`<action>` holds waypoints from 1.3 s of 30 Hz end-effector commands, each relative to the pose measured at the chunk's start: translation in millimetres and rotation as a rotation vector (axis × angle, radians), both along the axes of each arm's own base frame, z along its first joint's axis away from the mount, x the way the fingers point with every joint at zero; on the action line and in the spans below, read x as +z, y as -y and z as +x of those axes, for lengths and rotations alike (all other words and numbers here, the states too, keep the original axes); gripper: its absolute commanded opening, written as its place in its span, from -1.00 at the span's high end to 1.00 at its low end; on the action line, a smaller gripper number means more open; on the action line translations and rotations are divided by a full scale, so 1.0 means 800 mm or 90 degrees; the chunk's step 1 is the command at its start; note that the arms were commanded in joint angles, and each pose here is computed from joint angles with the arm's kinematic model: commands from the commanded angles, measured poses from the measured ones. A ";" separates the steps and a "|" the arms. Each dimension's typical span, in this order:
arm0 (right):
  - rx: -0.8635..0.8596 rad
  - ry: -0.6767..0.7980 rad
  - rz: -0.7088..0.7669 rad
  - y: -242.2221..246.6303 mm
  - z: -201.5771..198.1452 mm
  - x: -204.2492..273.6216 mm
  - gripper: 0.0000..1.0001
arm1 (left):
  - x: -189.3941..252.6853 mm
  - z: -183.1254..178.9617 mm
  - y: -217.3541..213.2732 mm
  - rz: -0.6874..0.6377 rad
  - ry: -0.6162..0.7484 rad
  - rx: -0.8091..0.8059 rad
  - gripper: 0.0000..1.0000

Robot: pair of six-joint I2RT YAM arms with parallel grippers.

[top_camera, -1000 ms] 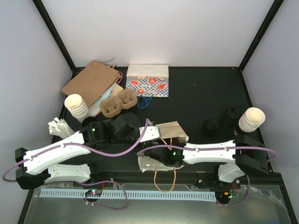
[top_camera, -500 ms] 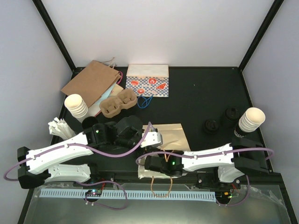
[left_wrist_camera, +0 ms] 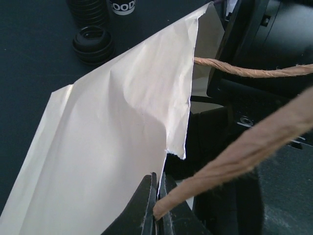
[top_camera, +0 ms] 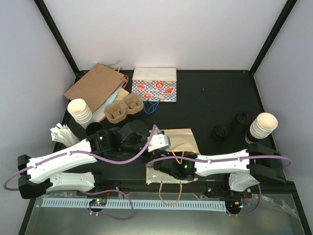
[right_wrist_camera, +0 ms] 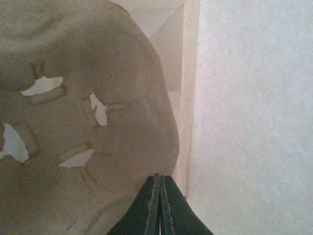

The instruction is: Pack the takeout coffee

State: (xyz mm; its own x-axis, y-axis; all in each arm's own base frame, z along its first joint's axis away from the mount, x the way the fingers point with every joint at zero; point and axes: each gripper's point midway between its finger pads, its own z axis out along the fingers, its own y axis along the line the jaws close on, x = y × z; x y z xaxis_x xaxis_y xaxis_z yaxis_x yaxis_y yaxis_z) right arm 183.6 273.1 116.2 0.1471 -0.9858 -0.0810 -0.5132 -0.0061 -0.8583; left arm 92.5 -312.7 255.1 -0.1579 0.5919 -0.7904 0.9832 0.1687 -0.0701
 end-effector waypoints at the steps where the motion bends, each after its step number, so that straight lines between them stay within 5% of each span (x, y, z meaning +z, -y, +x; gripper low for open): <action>1: -0.030 0.045 0.029 -0.003 0.026 0.018 0.95 | -0.005 -0.028 0.000 0.002 -0.049 -0.048 0.97; 12: -0.056 0.000 0.000 0.017 0.020 -0.007 0.98 | -0.004 -0.030 0.002 -0.001 -0.052 -0.051 0.97; 24: -0.037 -0.180 -0.037 0.023 -0.020 -0.071 0.98 | -0.003 -0.033 0.006 -0.008 -0.063 -0.056 0.97; 39: -0.022 -0.165 0.012 0.001 -0.015 -0.050 0.98 | -0.001 -0.035 0.008 -0.011 -0.068 -0.054 0.97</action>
